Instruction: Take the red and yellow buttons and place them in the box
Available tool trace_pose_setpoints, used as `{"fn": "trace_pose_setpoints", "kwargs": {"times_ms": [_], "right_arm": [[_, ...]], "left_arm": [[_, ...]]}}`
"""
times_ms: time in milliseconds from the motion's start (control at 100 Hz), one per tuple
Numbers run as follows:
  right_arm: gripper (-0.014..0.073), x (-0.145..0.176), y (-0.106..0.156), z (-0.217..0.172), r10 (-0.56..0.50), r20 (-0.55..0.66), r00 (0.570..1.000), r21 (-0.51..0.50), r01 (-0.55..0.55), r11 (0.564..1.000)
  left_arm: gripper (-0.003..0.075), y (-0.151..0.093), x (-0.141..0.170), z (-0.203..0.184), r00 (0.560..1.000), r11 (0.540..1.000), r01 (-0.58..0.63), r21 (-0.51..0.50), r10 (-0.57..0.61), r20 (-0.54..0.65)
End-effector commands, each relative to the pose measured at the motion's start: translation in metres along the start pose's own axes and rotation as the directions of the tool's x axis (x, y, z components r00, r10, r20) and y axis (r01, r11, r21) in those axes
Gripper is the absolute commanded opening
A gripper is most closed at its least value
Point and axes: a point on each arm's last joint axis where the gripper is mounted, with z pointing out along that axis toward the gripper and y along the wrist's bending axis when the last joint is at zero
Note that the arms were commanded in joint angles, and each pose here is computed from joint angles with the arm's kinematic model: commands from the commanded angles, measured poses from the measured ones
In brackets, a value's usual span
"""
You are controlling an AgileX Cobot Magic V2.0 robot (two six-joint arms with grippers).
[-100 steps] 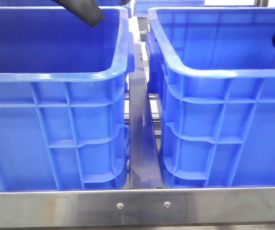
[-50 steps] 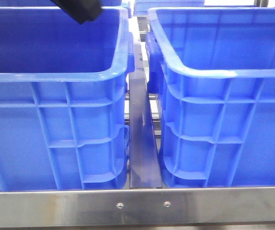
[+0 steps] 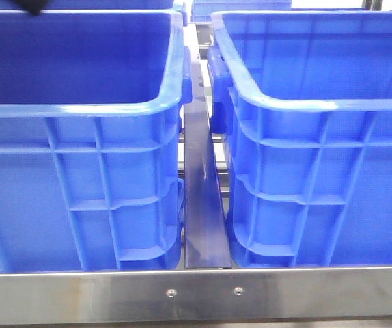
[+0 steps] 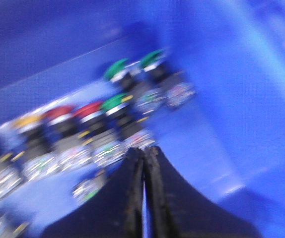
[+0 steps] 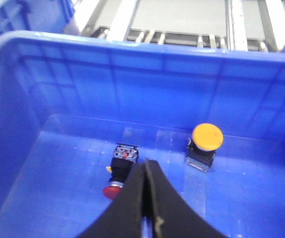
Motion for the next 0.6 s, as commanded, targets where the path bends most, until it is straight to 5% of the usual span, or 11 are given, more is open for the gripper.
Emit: {"fn": "trace_pose_setpoints", "kwargs": {"times_ms": [0,300,590], "right_arm": [[-0.0102,-0.006,0.002,-0.017,-0.01,0.072,0.997,0.025,0.008,1.0],[-0.0102,0.013,0.015,-0.05,-0.034,0.147,0.988,0.036,0.029,0.999],[-0.0102,0.024,0.025,-0.076,-0.062,0.226,0.972,0.041,0.054,0.998]], "left_arm": [[-0.002,0.015,-0.003,-0.024,0.988,0.998,0.056,-0.041,-0.049,0.147],[-0.002,0.059,0.043,-0.076,0.94,0.953,0.22,-0.209,-0.149,0.308],[-0.002,0.05,0.088,-0.124,0.839,0.924,0.27,-0.271,-0.088,0.536]]}}
